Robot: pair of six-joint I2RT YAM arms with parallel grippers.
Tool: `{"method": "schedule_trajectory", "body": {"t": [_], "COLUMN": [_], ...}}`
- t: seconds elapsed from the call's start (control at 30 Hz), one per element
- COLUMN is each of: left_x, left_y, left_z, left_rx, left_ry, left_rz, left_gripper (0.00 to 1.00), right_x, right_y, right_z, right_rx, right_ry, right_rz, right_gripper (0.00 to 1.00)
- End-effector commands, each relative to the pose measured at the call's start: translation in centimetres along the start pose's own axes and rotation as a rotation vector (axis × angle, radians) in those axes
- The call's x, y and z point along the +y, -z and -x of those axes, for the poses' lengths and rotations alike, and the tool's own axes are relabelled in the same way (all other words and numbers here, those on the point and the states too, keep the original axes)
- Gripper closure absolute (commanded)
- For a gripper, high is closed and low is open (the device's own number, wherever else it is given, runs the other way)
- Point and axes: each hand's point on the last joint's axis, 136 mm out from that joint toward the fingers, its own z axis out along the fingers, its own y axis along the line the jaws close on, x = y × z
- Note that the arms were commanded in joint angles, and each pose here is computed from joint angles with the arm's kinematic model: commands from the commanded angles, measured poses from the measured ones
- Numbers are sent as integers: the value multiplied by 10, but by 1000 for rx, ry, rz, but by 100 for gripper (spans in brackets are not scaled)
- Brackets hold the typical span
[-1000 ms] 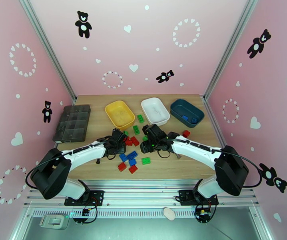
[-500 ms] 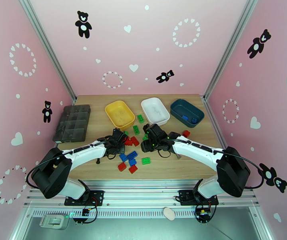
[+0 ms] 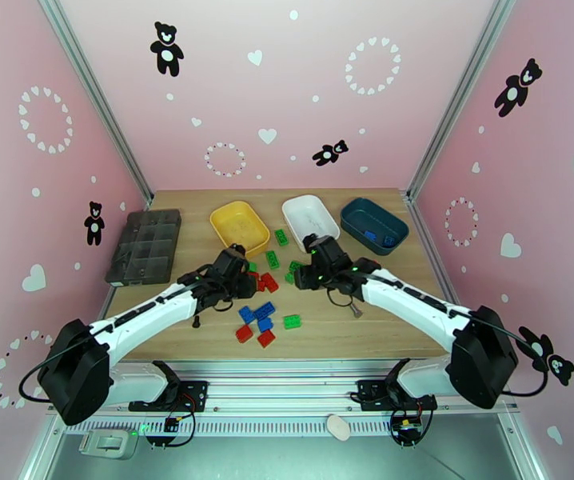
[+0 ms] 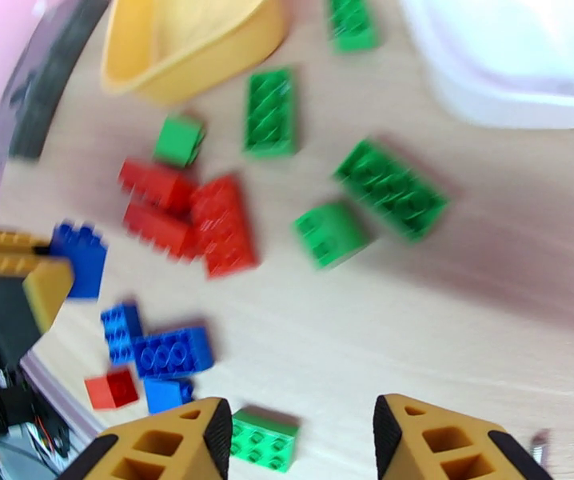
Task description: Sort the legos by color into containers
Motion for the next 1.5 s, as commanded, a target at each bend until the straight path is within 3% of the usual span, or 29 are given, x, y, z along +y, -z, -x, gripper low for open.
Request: {"method": "schedule_trajectory", "body": {"t": [0.0, 0.27, 0.53, 0.73, 0.9, 1.03, 1.2, 1.33, 1.47], "left_x": [-52, -154, -261, -310, -324, -324, -323, -328, -333], "left_y": [2, -27, -75, -113, -157, -178, -181, -166, -146], "left_z": [26, 79, 125, 154, 167, 178, 192, 197, 202], "left_rx": [-9, 20, 35, -3, -32, -93, -156, -175, -185], "left_ry": [-18, -10, -37, -19, 69, 116, 146, 103, 70], "left_rz": [-211, -510, -686, -770, -822, -849, -882, -892, -899], "left_gripper": [72, 74, 76, 75, 73, 64, 37, 22, 19], "right_x": [-19, -95, -147, -154, -153, -151, -151, -150, -149], "right_y": [21, 70, 128, 145, 141, 138, 139, 140, 138], "right_z": [21, 57, 53, 38, 31, 26, 20, 17, 16], "right_rx": [-85, -252, -374, -408, -398, -397, -395, -397, -394], "right_ry": [-80, -282, -401, -412, -425, -435, -439, -436, -438], "right_rz": [-14, -129, -245, -275, -259, -239, -240, -235, -224], "right_gripper": [48, 48, 46, 44, 44, 44, 44, 44, 44]}}
